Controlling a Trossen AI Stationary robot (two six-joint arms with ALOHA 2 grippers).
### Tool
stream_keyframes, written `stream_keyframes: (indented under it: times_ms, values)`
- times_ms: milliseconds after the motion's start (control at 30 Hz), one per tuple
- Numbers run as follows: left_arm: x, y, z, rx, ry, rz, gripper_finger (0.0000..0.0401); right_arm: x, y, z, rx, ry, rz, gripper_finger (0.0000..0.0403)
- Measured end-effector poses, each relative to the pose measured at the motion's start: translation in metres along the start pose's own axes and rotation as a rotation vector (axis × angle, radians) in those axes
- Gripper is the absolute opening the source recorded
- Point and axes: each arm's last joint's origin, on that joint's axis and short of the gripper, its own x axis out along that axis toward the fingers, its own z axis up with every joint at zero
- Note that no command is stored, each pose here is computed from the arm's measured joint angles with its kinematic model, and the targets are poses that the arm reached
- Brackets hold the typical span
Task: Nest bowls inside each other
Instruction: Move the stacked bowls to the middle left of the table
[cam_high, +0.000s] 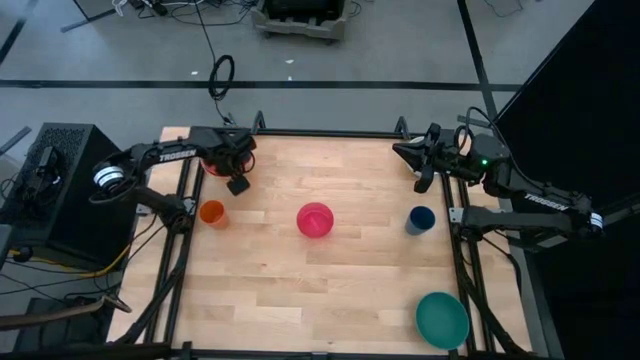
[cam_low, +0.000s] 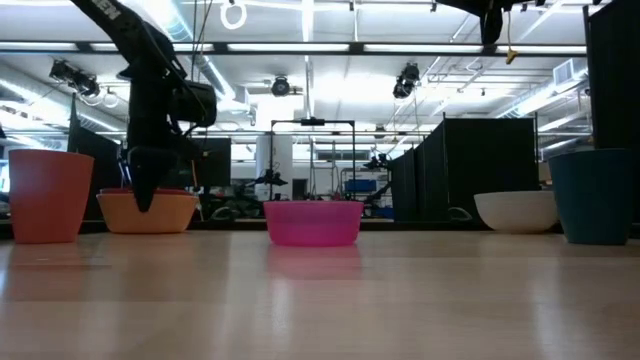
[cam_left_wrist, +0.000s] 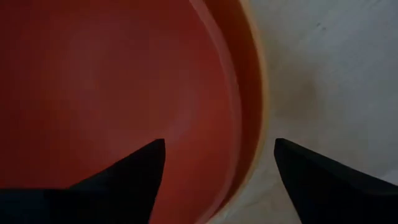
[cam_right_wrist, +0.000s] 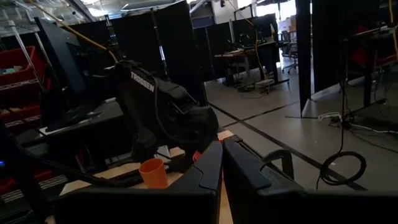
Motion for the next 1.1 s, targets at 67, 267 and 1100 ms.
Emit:
stream_keyframes:
  times_ms: [67, 267, 1100]
  values:
    - [0.005, -0.001, 0.003, 0.002, 0.013, -0.009, 0.0262, 0.0, 0.0, 0.0, 0.0, 0.0, 0.0, 0.0]
    - [0.017, -0.003, 0.008, -0.018, 0.048, -0.018, 0.0166, 0.0, 0.0, 0.0, 0.0, 0.0, 0.0, 0.0]
    - [-0.069, -0.138, 0.007, 0.565, -0.166, -0.152, 0.0001, 0.002, -0.002, -0.002, -0.011, 0.007, -0.053, 0.0]
